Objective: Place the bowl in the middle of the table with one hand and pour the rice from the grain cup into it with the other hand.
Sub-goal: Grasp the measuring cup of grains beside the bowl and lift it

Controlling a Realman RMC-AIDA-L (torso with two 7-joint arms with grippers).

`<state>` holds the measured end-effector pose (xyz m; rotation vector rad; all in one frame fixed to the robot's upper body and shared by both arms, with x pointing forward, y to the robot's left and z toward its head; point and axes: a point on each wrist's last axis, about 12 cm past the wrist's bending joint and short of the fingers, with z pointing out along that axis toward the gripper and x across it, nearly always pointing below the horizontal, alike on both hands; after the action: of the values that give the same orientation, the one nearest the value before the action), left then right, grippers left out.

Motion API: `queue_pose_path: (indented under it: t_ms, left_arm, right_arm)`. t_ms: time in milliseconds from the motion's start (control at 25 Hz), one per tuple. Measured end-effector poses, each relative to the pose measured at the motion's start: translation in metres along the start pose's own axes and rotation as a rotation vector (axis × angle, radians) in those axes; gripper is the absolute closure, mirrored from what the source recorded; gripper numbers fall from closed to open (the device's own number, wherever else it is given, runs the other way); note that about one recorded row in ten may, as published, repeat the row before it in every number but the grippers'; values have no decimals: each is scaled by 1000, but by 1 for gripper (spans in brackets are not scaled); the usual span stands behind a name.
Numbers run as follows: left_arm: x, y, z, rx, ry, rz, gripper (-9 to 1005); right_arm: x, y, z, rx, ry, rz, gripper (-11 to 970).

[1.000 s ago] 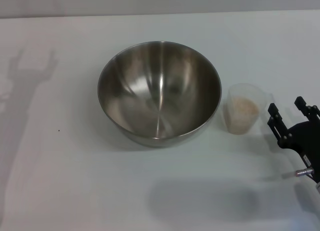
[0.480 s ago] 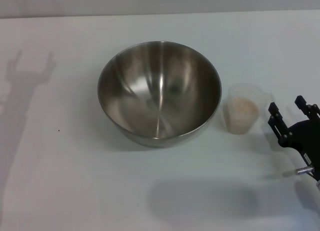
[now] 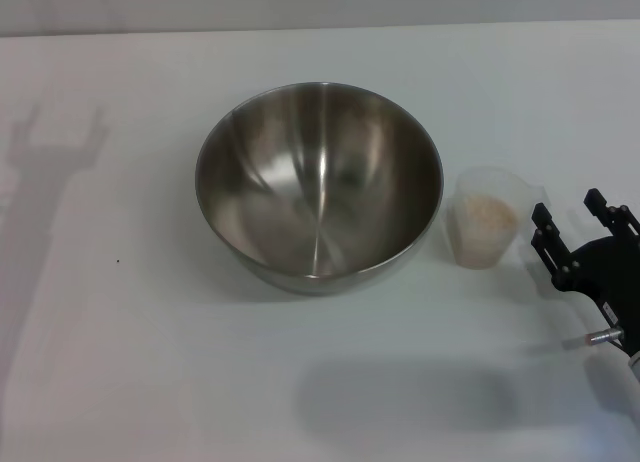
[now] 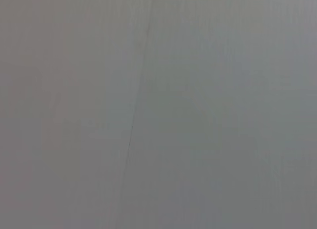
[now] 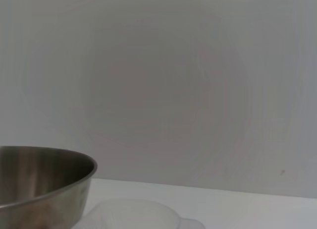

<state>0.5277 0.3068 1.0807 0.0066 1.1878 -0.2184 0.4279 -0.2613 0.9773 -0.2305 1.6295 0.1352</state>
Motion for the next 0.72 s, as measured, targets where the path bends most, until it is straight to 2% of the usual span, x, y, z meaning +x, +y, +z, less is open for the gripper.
queue_pose_path:
  t_ms: [720]
  left_arm:
    - [-1, 1, -5, -6, -10, -1, 135]
  right_arm:
    - [-2, -2, 6, -8, -8, -16, 358]
